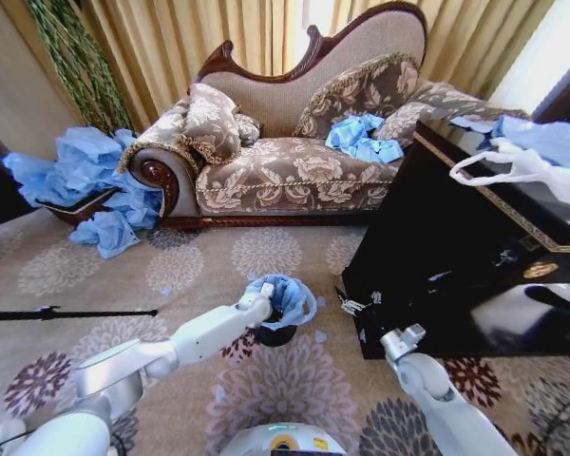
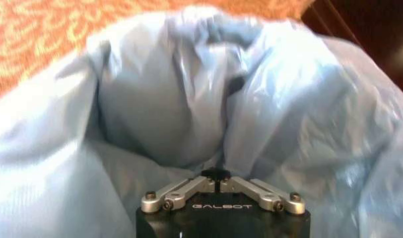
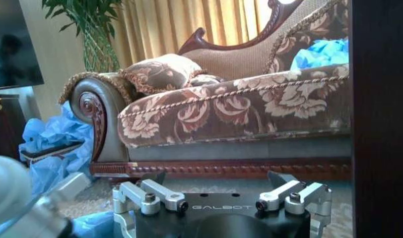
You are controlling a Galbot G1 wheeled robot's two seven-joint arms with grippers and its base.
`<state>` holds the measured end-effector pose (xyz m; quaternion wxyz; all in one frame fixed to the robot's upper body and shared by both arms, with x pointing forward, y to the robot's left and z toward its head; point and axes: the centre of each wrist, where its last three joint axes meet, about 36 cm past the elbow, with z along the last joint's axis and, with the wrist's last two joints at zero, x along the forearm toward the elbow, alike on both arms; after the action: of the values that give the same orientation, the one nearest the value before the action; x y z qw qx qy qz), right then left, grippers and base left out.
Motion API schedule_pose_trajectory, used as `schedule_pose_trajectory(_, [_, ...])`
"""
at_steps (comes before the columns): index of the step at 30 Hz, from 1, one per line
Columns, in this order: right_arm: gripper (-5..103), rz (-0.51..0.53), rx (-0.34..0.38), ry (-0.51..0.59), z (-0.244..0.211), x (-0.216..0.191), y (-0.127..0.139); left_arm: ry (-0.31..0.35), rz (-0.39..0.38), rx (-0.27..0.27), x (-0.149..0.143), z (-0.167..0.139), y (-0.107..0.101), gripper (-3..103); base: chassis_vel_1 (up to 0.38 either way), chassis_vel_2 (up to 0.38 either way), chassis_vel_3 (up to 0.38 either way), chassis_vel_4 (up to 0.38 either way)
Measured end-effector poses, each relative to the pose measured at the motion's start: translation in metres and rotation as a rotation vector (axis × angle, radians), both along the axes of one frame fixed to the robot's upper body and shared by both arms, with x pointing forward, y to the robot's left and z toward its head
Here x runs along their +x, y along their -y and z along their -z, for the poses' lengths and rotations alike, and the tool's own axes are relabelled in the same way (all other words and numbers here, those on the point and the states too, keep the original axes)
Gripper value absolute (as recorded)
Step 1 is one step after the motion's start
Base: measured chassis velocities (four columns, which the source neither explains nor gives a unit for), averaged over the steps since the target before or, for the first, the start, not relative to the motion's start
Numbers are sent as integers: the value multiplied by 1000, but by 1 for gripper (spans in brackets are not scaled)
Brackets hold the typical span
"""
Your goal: Place a garbage bag over the trash bin.
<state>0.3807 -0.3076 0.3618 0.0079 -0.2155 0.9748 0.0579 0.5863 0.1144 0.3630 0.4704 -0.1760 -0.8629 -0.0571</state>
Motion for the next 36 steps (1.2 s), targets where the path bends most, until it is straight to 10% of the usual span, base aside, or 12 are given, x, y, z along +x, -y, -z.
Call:
schedule_pose_trajectory(11, [100, 3, 0, -10, 4, -4, -1, 32, -33, 74, 36, 24, 9, 0, 0, 0, 0, 0])
schedule_pose_trajectory(23, [100, 23, -1, -14, 4, -5, 4, -118, 2, 63, -2, 41, 17, 0, 0, 0, 0, 0])
schedule_pose_trajectory(36, [100, 16, 0, -23, 7, -7, 1, 16, -36, 87, 41, 22, 10, 0, 0, 0, 0, 0])
